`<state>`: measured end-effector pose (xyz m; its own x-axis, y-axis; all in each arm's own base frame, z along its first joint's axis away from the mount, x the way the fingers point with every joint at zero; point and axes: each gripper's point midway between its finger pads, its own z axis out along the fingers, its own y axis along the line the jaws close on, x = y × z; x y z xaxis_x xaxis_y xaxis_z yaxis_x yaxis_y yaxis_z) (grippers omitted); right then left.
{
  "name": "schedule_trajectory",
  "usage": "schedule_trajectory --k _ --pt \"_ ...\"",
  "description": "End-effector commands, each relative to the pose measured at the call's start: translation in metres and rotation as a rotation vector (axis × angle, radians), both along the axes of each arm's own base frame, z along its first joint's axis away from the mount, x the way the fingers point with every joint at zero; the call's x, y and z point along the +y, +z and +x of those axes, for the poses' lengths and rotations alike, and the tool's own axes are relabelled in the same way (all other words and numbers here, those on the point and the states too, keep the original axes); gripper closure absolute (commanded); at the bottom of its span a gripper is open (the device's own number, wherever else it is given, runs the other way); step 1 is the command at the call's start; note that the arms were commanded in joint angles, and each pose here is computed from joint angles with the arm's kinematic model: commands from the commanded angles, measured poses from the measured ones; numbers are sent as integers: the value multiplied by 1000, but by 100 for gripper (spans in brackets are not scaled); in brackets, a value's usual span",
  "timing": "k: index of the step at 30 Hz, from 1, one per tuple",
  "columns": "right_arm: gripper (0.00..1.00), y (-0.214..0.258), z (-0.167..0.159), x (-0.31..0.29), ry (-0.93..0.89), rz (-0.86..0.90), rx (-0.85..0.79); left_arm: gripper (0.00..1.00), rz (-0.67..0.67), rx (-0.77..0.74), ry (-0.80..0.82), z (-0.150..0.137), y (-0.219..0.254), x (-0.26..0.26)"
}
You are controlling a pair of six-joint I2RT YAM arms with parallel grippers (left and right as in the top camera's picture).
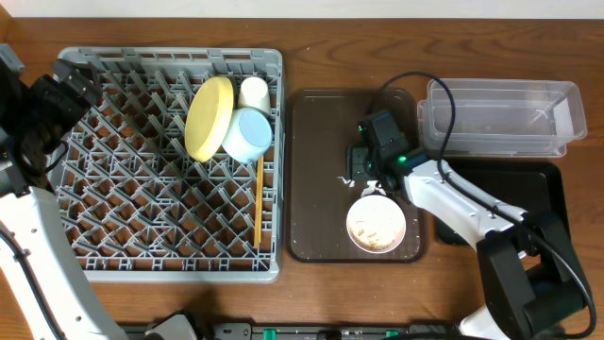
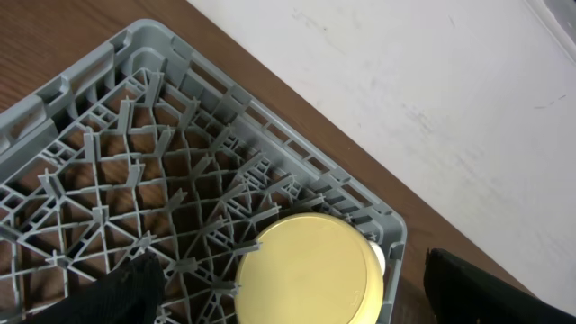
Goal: Sort waste into correct bins and load items into the dishwasher rack
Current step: 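Lower the right gripper and close it on the crumpled white tissue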
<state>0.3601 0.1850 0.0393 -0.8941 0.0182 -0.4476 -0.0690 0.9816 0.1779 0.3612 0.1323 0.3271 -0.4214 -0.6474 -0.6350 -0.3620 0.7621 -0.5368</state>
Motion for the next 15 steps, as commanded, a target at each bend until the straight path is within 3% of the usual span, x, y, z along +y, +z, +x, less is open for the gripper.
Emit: schedule_trajectory --k 1,15 --pt "32 5 -3 14 46 -9 -22 7 3 -13 -5 1 5 1" --pt "28 -17 -5 2 21 -97 8 7 3 -13 -5 1 5 1"
